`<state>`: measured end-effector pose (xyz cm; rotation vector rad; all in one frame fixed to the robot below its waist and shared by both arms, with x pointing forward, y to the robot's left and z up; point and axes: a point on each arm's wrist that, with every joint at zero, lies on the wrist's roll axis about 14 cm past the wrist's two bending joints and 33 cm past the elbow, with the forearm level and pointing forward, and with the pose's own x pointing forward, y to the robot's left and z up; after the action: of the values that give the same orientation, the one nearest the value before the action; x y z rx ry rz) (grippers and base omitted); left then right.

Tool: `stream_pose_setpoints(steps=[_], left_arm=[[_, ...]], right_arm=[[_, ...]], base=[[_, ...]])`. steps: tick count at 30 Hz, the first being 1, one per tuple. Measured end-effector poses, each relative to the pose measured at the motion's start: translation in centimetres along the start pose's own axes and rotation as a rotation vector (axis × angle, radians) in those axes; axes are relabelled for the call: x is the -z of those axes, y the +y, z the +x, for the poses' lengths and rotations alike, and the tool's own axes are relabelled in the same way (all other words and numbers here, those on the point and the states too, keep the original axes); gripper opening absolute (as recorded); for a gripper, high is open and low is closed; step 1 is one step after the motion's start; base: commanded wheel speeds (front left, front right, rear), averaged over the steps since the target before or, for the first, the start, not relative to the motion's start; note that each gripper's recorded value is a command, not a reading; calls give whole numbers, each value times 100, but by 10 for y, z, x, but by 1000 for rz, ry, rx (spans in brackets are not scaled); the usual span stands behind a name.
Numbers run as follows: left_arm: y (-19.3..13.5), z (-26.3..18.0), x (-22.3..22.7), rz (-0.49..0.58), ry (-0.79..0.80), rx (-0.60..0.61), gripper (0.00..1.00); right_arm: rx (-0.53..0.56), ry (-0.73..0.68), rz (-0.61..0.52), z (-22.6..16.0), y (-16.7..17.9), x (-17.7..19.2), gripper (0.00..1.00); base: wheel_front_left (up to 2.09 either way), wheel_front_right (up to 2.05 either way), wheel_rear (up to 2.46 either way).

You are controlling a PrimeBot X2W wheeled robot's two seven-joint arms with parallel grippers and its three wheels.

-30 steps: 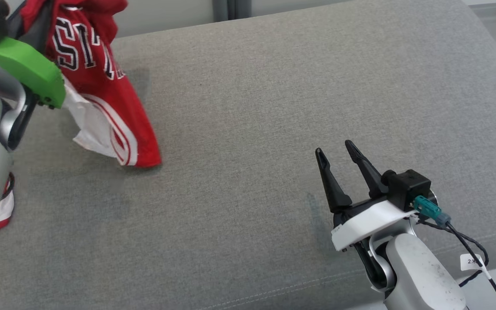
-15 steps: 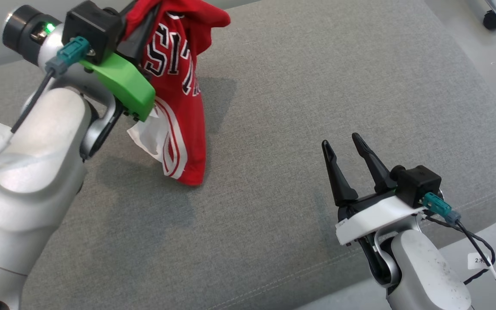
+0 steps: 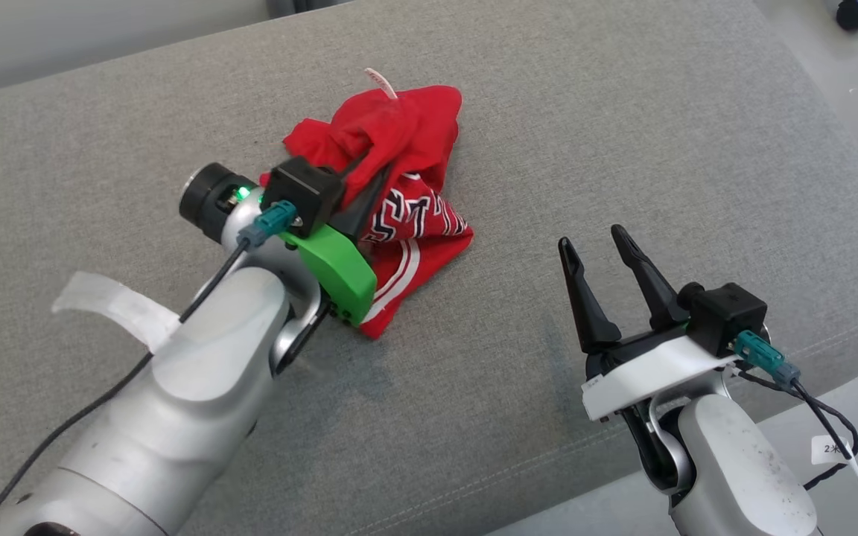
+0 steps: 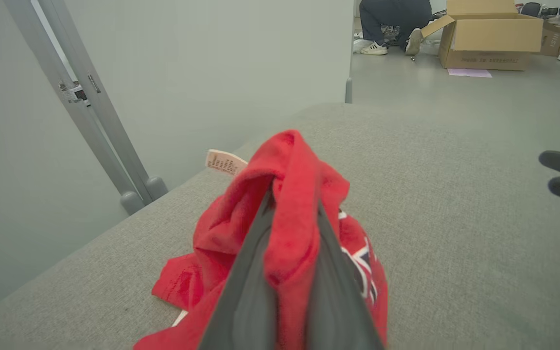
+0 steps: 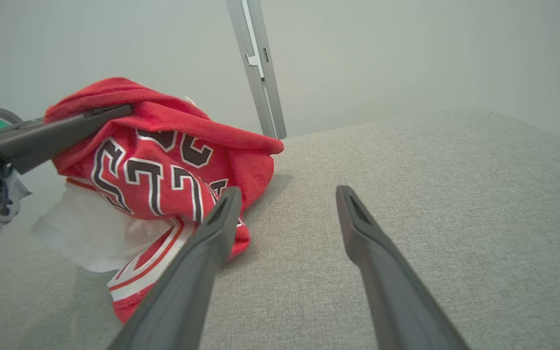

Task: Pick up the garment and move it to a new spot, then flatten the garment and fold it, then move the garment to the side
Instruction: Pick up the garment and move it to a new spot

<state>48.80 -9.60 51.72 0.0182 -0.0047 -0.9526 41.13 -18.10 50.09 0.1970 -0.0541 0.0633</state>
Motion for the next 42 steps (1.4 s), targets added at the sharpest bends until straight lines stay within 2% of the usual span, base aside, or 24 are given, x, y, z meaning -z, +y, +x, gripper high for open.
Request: stream_pose_setpoints(steps=[3,4,5,9,19,32,42], left_arm=[[-10,-2,12,-26,24,7,0],[-13,-2,15,-37,30,6,34],[-16,-4,20,-48,41,9,100],[-24,-8,26,-70,60,7,100],[-11,-32,7,-107,-8,-84,100],[13,-93,83,-179,184,-241,100],[19,-95,119,-212,296,-261,100]], right_arm=[[-16,3,4,2,5,2,100],[-22,4,5,3,7,2,100],[-29,6,6,4,10,3,100],[-43,3,8,4,15,2,100],[-80,-11,11,2,29,-3,100],[-111,-9,9,2,40,-2,100],[-79,2,0,0,28,1,100]], base=[[0,0,0],[0,0,0],[0,0,0],[0,0,0],[0,0,0],[0,0,0],[0,0,0]])
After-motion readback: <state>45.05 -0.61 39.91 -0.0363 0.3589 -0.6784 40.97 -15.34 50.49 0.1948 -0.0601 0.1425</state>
